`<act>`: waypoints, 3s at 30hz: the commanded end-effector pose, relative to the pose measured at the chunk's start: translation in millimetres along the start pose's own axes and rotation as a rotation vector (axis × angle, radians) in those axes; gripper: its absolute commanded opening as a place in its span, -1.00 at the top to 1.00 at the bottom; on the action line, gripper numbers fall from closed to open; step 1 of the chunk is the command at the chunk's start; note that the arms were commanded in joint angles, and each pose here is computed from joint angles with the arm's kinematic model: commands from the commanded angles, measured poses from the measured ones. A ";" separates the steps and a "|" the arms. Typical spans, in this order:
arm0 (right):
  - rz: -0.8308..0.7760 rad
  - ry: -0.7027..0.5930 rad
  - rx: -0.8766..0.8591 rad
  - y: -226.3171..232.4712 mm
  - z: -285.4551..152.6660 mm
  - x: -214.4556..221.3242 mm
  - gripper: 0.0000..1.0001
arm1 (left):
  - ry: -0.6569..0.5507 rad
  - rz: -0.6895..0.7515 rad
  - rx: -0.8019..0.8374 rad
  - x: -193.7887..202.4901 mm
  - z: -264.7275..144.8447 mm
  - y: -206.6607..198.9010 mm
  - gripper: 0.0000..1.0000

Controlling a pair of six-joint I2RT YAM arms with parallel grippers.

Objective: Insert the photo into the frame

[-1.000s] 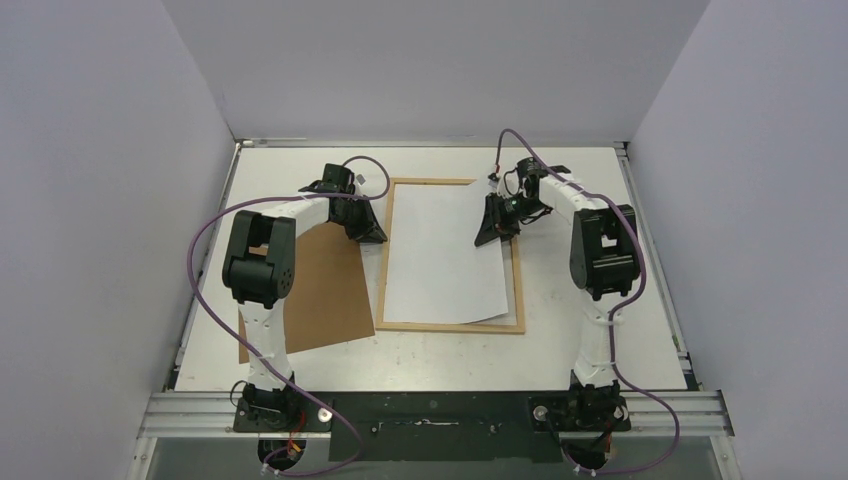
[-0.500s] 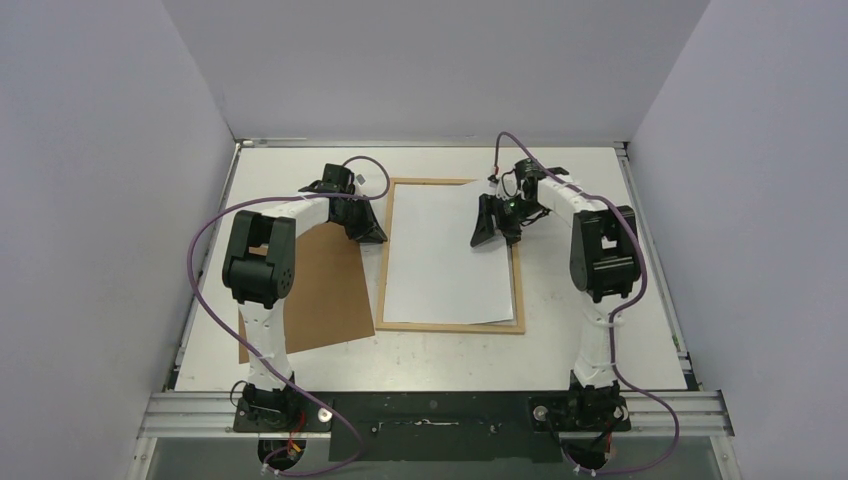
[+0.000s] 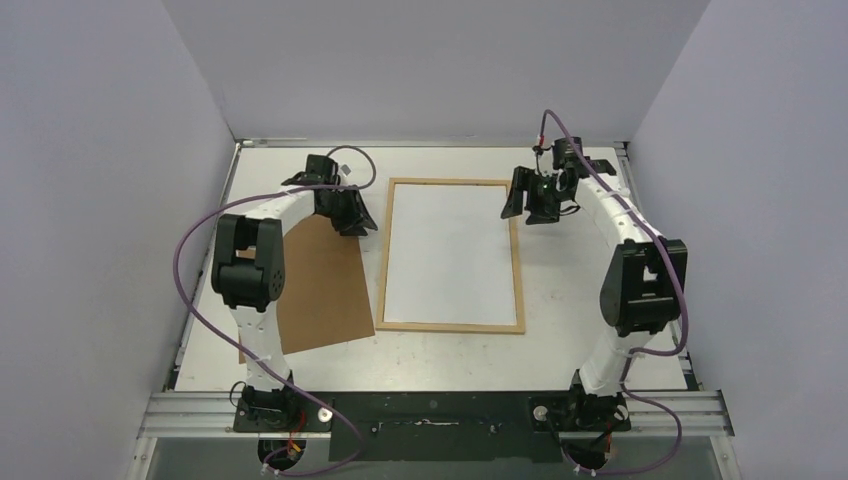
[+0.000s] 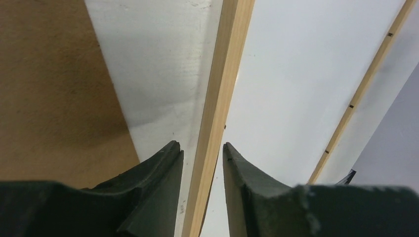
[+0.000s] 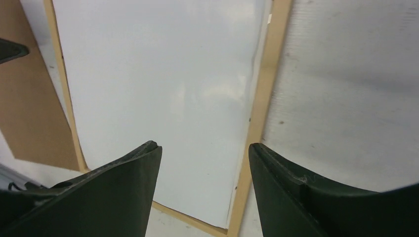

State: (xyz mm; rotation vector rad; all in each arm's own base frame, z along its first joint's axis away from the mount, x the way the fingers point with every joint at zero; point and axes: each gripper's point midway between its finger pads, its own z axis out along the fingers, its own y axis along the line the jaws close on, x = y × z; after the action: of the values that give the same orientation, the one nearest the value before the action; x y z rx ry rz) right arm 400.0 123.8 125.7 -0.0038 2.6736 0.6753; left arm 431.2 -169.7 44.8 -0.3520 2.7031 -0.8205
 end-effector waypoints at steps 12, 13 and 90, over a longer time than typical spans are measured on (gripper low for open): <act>0.011 -0.376 -0.106 125.7 -32.0 -35.5 -0.23 | -0.320 -0.006 -0.214 -45.7 -141.4 44.4 -0.11; 0.018 -0.372 -0.150 146.8 -23.0 -31.6 -0.23 | -0.334 -0.034 -0.246 -45.4 -148.2 58.1 -0.13; 0.059 0.061 -0.552 361.5 150.6 92.2 -0.21 | -0.073 -0.545 -0.145 34.4 -125.0 217.4 -0.05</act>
State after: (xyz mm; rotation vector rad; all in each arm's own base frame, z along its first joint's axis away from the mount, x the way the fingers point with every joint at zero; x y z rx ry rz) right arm 350.9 471.5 48.2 0.0859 2.7238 1.1439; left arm 338.0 113.0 21.7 -1.1080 2.5439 -0.3996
